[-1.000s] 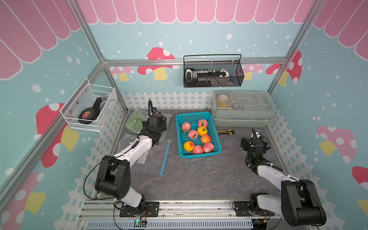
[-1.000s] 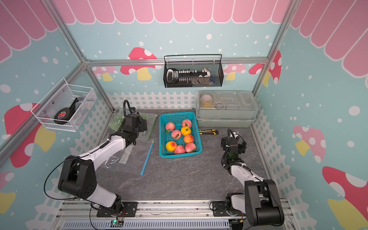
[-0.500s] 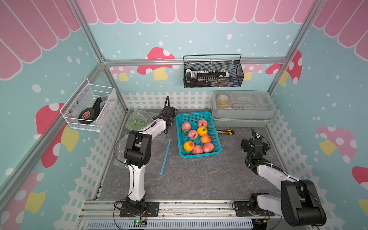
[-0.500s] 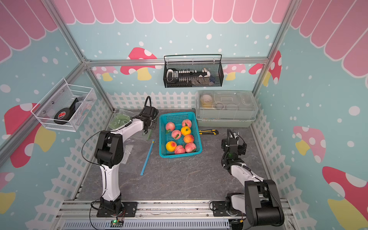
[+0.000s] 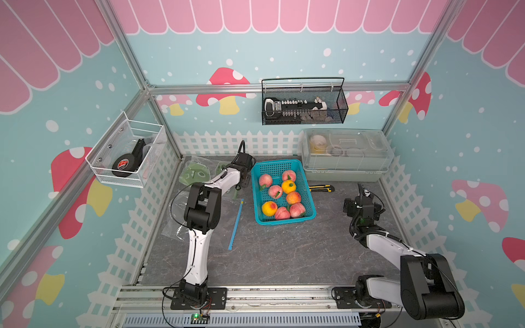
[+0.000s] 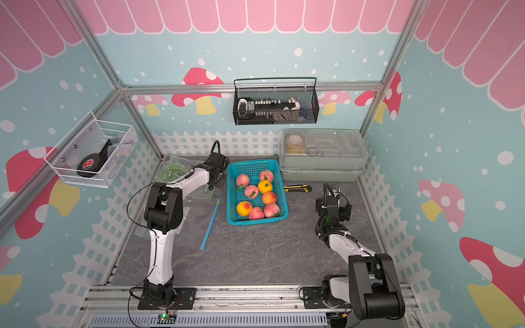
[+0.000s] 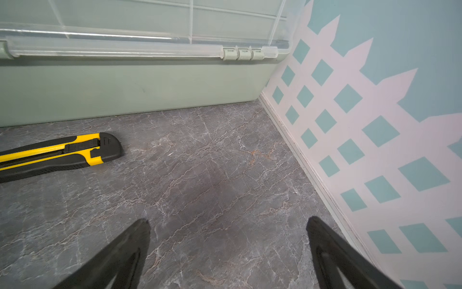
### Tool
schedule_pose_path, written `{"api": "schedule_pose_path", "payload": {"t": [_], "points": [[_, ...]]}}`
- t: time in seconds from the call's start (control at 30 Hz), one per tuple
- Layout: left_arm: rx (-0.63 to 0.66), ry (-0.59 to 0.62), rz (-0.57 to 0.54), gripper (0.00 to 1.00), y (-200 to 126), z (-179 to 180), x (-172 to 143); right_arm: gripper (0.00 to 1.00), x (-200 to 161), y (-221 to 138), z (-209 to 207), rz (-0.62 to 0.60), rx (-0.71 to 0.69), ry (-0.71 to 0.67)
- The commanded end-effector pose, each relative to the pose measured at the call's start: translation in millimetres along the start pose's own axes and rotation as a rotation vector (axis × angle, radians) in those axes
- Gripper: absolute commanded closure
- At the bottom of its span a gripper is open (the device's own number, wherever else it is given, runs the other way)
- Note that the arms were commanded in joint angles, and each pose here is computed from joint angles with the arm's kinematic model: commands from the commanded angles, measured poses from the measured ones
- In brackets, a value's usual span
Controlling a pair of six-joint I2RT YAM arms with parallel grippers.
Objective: Place the peach in a zip-top bag and seal the zipper
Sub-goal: Pick up the zipper food storage bag at the corner of the board.
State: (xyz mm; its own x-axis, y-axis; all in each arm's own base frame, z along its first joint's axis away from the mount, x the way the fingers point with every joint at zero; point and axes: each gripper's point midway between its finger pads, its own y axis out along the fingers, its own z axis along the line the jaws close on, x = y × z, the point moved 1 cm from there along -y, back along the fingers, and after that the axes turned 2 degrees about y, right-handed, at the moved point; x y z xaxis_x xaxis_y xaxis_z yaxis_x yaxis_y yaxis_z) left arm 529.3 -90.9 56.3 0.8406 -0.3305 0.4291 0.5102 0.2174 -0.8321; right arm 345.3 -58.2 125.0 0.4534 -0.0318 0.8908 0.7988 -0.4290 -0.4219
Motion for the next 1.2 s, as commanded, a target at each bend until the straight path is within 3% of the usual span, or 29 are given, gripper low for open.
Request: {"api": "schedule_pose_path", "payload": {"t": [0.0, 0.27, 0.57, 0.67, 0.77, 0.87, 1.17], "points": [[0.01, 0.016, 0.024, 0.55, 6.8, 3.9, -2.7, 0.01, 8.8, 3.1, -0.1, -0.009, -0.004, 0.028], [-0.007, -0.009, 0.043, 0.62, 13.5, 5.4, -8.6, 0.01, 6.1, 6.4, 4.5, 0.011, 0.014, 0.022], [-0.007, -0.023, 0.047, 0.82, 15.3, 8.7, -8.2, 0.01, 5.7, 7.0, 5.5, 0.014, 0.017, 0.019], [-0.006, -0.036, 0.045, 0.99, 15.4, 11.2, -7.7, 0.01, 6.5, 7.3, 5.4, 0.013, 0.016, 0.019], [-0.001, -0.048, 0.039, 1.0, 11.8, 14.8, -5.8, 0.01, 6.0, 7.1, 5.2, 0.013, 0.015, 0.016], [0.021, -0.082, 0.014, 1.0, -2.3, 24.4, -0.3, 0.01, 5.9, 6.6, 4.4, 0.014, 0.011, 0.014], [0.107, -0.218, -0.14, 1.0, -84.1, 66.7, 22.4, 0.01, 15.9, 1.0, 4.9, 0.015, 0.027, 0.019]]}}
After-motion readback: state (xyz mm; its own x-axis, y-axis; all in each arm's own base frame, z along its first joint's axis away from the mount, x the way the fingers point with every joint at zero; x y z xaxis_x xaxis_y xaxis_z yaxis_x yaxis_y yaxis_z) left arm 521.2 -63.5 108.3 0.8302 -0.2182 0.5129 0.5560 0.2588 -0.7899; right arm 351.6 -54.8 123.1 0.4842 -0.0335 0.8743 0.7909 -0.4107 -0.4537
